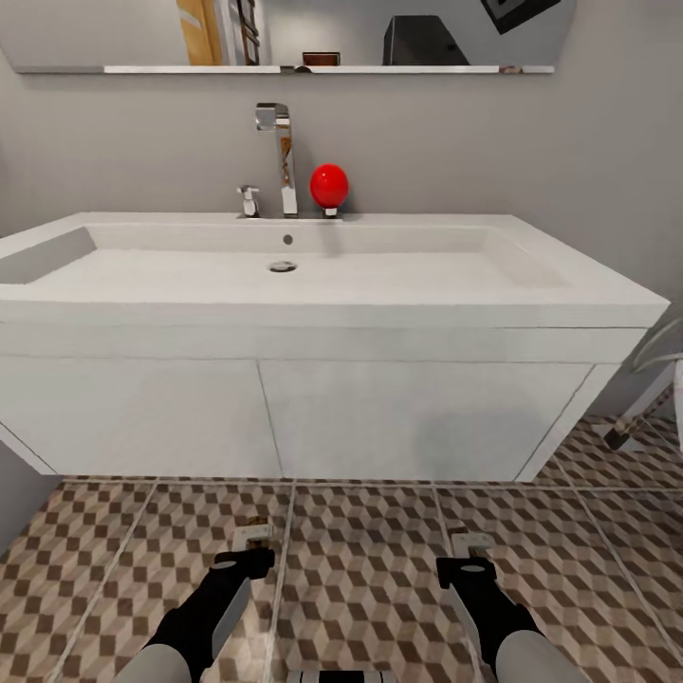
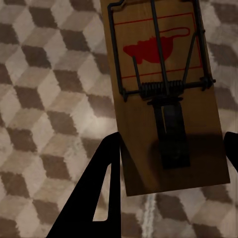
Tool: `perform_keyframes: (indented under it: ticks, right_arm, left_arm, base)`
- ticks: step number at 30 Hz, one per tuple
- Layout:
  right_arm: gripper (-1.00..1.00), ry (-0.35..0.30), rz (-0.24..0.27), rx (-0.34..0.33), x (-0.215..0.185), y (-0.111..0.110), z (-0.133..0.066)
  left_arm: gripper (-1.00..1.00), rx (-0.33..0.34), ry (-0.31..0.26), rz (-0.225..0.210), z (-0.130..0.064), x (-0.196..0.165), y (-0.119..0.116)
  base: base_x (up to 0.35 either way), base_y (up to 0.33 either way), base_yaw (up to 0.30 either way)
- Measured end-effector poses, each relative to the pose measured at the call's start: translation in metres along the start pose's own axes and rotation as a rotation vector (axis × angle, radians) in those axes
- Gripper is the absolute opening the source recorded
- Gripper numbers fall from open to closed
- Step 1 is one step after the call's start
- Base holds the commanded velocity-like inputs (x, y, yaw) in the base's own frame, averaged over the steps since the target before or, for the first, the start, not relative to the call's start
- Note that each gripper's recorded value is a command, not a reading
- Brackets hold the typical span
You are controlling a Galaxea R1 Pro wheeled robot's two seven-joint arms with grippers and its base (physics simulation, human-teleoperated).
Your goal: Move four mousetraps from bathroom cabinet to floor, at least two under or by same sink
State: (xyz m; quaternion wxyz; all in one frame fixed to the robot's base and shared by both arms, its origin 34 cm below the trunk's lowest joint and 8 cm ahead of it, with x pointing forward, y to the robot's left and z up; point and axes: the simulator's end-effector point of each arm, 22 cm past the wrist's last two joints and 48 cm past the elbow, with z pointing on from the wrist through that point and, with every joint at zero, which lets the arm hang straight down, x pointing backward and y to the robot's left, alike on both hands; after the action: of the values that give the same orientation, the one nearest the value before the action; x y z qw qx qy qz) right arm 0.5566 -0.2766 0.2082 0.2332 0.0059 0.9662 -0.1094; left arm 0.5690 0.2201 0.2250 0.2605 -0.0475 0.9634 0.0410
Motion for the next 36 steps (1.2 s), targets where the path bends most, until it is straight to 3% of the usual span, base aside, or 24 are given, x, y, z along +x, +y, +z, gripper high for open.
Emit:
perform_keyframes:
  ticks: [14, 36]
  right_arm:
    - [-1.00, -0.002, -0.002, 0.004, -0.0007, -0.0025, 0.0003]
    - [-1.00, -0.005, -0.004, 0.006, -0.0011, -0.0038, 0.0006]
  left_arm:
    - [-1.00, -0.003, 0.010, -0.002, 0.0010, 0.0054, 0.0021]
    - [-1.00, -0.041, 0.000, 0.001, -0.0004, 0.0000, 0.0082]
  base:
    - [0.196, 0.000, -0.003]
    - [0.007, 0.000, 0.000]
